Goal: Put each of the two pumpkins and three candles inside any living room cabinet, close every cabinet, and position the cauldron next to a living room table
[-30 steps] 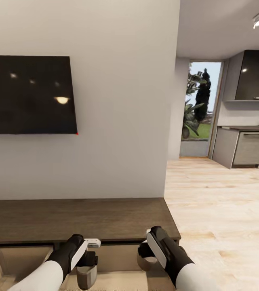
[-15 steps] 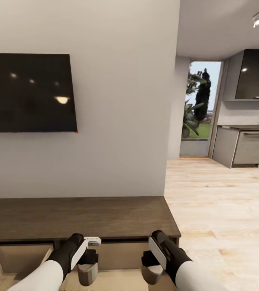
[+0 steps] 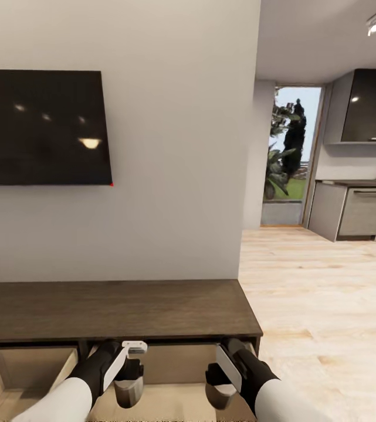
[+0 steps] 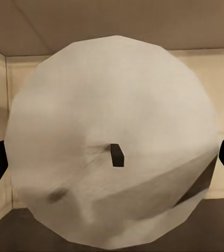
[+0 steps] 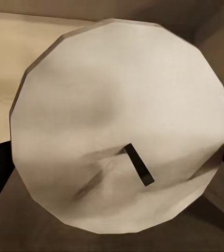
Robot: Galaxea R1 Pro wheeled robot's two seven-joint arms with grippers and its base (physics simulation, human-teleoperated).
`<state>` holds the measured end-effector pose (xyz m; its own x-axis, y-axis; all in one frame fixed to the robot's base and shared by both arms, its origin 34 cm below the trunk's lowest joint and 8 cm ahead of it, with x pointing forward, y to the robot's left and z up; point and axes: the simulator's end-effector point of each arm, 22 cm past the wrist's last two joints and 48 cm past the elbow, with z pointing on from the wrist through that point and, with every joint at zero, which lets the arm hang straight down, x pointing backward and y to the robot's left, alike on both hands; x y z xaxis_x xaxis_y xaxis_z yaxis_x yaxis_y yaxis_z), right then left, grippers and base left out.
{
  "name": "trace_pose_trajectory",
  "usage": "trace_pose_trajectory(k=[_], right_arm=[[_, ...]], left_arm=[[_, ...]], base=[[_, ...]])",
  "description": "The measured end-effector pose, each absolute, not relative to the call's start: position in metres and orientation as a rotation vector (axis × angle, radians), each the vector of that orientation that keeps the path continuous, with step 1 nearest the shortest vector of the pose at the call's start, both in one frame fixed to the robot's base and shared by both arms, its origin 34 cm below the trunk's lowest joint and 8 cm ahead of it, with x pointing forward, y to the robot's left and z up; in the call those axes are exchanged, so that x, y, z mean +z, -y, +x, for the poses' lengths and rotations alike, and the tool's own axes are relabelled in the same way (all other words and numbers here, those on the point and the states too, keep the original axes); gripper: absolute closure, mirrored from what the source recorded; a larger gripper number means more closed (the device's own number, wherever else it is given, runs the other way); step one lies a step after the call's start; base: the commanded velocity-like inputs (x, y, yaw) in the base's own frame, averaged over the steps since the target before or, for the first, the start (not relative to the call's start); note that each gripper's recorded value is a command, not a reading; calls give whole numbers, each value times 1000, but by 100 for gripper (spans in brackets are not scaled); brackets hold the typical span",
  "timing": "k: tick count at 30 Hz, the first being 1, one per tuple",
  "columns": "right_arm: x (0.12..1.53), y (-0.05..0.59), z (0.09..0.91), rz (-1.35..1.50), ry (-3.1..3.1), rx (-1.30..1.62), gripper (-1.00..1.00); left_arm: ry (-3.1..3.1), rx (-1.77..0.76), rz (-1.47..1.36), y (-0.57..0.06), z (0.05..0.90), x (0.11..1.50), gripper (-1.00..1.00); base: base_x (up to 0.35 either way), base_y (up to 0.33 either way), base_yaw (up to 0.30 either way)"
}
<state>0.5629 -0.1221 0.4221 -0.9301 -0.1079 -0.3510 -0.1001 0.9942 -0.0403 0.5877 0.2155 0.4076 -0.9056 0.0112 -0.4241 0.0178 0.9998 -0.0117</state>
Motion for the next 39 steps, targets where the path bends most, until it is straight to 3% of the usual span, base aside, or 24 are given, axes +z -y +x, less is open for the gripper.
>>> trace_pose_trajectory(k=[39], right_arm=[[369, 119, 577, -84, -2683, -5, 100]], left_arm=[[-2660, -29, 15, -211, 590, 350, 100]], base=[[0, 0, 0]])
